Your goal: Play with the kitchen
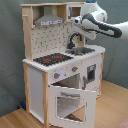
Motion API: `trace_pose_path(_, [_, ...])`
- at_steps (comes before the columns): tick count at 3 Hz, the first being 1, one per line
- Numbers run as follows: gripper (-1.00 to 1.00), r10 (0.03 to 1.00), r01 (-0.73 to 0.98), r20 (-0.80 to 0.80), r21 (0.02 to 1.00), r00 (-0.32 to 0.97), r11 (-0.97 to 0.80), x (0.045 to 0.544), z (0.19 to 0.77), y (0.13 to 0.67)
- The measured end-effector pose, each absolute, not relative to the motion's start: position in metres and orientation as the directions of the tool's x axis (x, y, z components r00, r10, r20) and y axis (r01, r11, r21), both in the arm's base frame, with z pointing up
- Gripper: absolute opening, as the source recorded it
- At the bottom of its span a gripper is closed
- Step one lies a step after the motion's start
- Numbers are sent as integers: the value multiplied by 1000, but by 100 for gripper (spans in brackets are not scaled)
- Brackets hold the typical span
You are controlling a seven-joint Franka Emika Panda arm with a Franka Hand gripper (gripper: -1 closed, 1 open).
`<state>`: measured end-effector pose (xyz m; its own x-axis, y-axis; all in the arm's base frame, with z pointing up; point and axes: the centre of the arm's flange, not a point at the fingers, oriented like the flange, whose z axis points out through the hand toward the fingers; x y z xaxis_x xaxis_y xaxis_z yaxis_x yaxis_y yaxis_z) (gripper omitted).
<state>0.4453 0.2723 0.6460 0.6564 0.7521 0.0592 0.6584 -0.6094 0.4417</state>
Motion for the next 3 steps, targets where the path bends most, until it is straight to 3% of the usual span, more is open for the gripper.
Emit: trace_pose_path(3, [100, 801, 640, -67, 643, 595, -422, 342, 641, 386])
